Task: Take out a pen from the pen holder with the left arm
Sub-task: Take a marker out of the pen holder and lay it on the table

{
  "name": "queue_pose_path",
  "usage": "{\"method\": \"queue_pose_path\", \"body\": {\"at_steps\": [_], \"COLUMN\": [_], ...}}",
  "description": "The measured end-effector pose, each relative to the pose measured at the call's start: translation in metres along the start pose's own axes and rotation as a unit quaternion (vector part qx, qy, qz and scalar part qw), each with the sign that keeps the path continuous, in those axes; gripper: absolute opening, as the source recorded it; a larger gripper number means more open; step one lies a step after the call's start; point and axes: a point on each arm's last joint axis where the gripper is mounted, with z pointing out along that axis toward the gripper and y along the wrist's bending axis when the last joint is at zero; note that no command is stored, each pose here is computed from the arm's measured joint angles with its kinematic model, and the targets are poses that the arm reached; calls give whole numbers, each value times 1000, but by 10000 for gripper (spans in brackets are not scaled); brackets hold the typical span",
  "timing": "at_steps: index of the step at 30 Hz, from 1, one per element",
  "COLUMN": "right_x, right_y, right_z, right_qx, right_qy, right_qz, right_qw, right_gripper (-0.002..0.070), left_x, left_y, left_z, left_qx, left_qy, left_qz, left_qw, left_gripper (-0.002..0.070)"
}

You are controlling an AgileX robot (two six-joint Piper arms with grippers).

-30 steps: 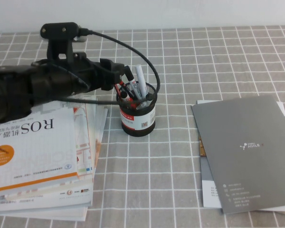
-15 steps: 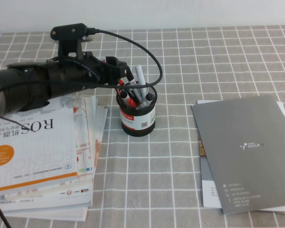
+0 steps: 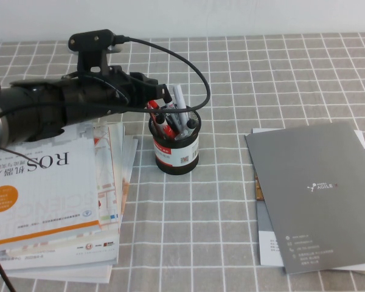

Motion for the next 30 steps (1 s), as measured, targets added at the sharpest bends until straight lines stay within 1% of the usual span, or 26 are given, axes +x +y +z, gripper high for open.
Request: {"method": "queue_pose_path", "body": {"at_steps": [4,19,26,30], "right_x": [0,0,0,0], "right_y": [0,0,0,0], "right_z": [0,0,0,0], "right_qx": [0,0,0,0], "right_qy": [0,0,0,0], "right_qz": [0,0,0,0], "right_qw": [1000,1000,1000,1000], "right_gripper": [-13,-13,-13,-13], "left_x": [-1,-22,-23,-23], "left_y": [-1,-13,-16,-17], "left_z": [-1,-24,-24,-25], "left_qx": [5,12,27,35], "left_qy": [-2,-38,-39,-38], "left_qz": [1,20,21,27], "left_qw": [1000,999,999,998], "left_gripper": [102,94,29,15]}}
